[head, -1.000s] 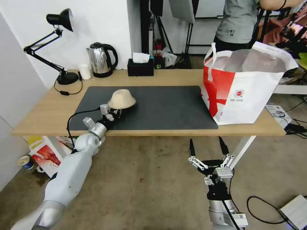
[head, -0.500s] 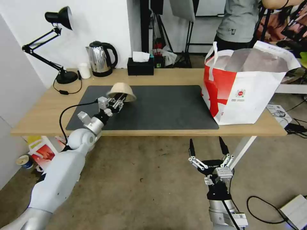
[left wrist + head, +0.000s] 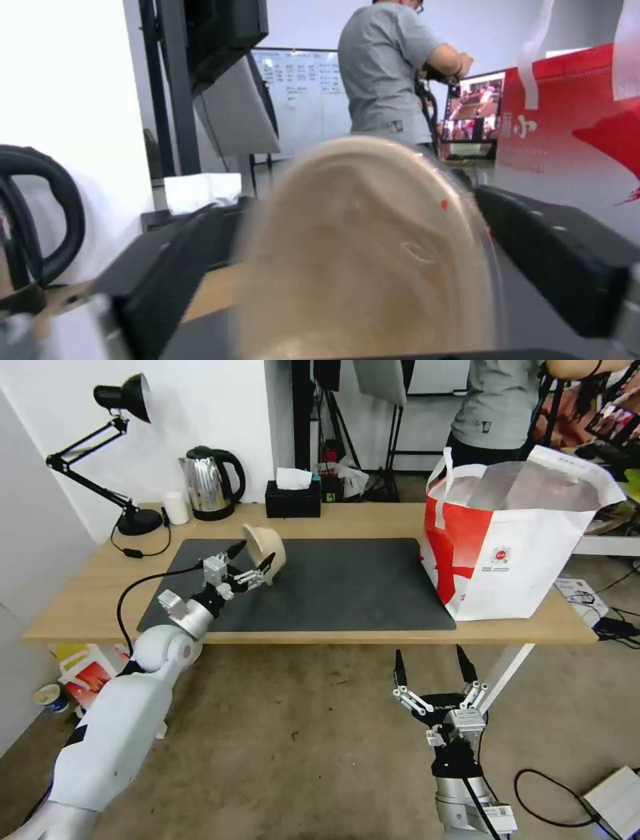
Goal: Pick up the trash from the table and place it into the takeout bag.
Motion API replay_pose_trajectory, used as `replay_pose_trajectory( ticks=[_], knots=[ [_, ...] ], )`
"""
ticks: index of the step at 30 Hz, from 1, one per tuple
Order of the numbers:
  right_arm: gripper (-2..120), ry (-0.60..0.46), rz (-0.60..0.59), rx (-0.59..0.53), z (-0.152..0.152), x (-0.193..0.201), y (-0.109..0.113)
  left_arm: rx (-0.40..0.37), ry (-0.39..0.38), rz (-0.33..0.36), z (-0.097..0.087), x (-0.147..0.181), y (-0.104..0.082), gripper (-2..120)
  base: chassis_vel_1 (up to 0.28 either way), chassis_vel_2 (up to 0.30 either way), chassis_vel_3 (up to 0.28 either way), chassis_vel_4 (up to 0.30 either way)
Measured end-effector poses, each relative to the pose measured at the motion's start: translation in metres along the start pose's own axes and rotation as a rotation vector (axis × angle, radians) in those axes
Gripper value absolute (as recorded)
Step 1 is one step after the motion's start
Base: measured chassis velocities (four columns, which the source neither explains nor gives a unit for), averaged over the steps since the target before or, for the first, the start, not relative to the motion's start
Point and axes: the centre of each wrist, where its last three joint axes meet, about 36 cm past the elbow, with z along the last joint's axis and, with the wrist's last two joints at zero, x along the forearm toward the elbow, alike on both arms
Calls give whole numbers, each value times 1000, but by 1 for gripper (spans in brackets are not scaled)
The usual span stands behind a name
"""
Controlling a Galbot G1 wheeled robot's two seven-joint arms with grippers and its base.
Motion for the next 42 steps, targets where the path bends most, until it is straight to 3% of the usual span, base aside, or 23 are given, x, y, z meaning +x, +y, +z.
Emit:
replay_pose_trajectory(
  ticks=[16,28,34,42],
  knots=[
    [100,0,0,0,0,0,0,-7,18,0,6,0,1,100,0,0,0,0],
    [100,0,0,0,0,0,0,18,39,30,21,-8,-13,100,0,0,0,0],
    [100,0,0,0,0,0,0,41,45,35,16,-10,-10,100,0,0,0,0],
    [100,0,0,0,0,0,0,57,77,18,25,1,-7,100,0,0,0,0]
  ],
)
